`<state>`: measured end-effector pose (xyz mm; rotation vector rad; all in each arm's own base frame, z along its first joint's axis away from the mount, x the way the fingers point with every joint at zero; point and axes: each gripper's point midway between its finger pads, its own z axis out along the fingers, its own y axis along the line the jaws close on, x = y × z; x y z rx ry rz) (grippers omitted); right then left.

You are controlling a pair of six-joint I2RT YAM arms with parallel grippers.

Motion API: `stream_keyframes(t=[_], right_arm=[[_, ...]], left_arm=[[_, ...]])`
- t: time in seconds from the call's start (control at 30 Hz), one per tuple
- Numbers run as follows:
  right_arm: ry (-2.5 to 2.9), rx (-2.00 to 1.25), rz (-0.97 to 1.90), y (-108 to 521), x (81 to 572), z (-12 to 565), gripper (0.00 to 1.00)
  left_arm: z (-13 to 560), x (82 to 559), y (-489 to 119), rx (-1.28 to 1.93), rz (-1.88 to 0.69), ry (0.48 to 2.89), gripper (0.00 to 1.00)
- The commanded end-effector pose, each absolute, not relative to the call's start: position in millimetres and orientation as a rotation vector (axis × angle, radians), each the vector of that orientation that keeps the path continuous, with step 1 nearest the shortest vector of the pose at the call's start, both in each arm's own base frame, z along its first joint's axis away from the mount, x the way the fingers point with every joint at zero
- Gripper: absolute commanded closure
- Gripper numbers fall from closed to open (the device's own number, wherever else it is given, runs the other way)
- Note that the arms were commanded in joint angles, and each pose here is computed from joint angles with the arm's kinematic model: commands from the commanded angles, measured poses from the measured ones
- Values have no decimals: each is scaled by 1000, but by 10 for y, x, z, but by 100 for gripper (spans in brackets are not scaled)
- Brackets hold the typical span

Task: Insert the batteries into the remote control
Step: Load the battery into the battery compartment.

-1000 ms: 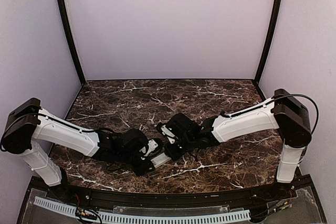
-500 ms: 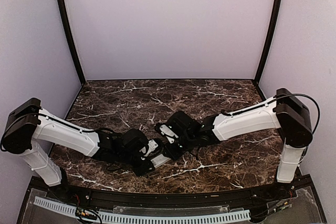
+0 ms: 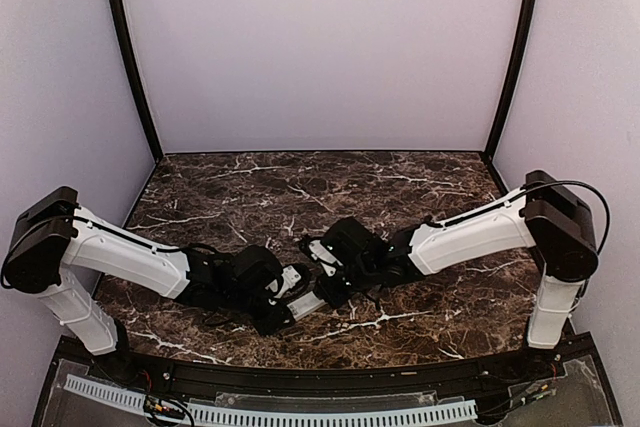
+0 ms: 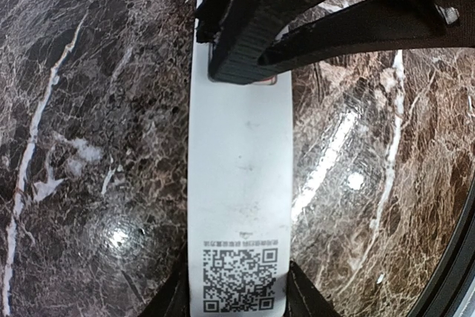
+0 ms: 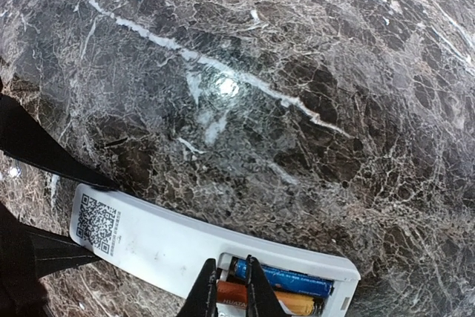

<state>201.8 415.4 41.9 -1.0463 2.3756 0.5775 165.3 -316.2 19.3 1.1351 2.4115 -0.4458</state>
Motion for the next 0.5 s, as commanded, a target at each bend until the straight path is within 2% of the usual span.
stream_keyframes(t=[0.0,0.47], right_arm=[[2414,-1063,487,3945,1948,299,88],[2492,-1048,313,3560,1883,-70,88]], left_arm=[[69,1596,-2994,1164,-361,2479,60],[63,1615,-2970,1140,-340,2493,60]])
